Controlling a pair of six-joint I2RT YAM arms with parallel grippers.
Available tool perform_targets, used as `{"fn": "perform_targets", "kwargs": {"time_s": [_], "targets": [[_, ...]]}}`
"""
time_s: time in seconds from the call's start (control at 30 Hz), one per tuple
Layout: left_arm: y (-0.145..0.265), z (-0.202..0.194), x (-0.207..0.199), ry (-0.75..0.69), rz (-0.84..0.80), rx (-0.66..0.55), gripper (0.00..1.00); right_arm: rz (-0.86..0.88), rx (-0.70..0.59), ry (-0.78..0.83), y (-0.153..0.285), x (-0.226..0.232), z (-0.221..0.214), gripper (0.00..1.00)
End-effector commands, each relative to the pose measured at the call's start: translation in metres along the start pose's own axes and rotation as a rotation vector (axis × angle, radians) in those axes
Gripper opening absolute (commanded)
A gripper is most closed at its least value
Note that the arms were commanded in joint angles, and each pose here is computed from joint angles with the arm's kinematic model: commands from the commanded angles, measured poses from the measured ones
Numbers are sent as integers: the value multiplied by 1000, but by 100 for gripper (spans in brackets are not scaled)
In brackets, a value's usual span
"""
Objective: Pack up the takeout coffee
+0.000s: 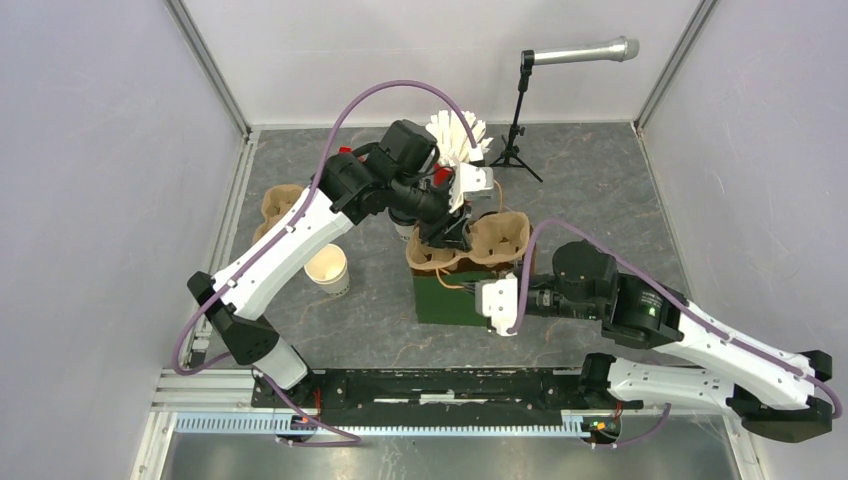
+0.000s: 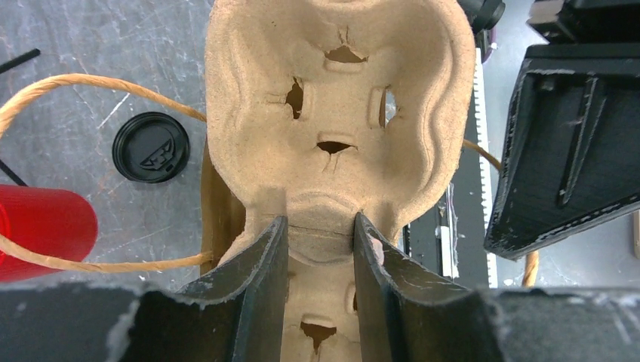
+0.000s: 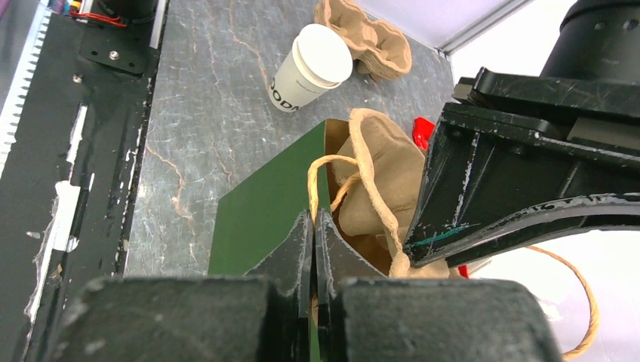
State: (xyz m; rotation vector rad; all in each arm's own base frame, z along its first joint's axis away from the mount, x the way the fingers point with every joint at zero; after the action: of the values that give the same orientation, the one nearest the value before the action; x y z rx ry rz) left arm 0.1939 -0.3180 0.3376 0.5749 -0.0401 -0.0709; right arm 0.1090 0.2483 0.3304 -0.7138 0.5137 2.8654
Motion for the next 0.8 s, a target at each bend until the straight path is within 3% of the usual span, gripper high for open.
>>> {"fn": "perform_targets", "kwargs": {"time_s": [0.0,0.77], "targets": [[-7,5,3,-56,7,-23,28,36,-83,60,6,7,11,0],[-32,13,12,-145,5,-66,27,138,-121,106,7,26,7,0]]}}
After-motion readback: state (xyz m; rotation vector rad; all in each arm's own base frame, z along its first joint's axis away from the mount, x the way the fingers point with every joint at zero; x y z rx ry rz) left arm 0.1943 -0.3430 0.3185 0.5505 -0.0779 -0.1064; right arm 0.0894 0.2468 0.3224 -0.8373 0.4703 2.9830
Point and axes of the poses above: each gripper's point midway between its finger pads, its own y axis back along the fingers, its own x axis along the line the jaws close on, z = x × y, the point moved 3 cm from there along y, back along the fingers, and after that the axes turned 5 degrees about -y, right-handed, at the moved point
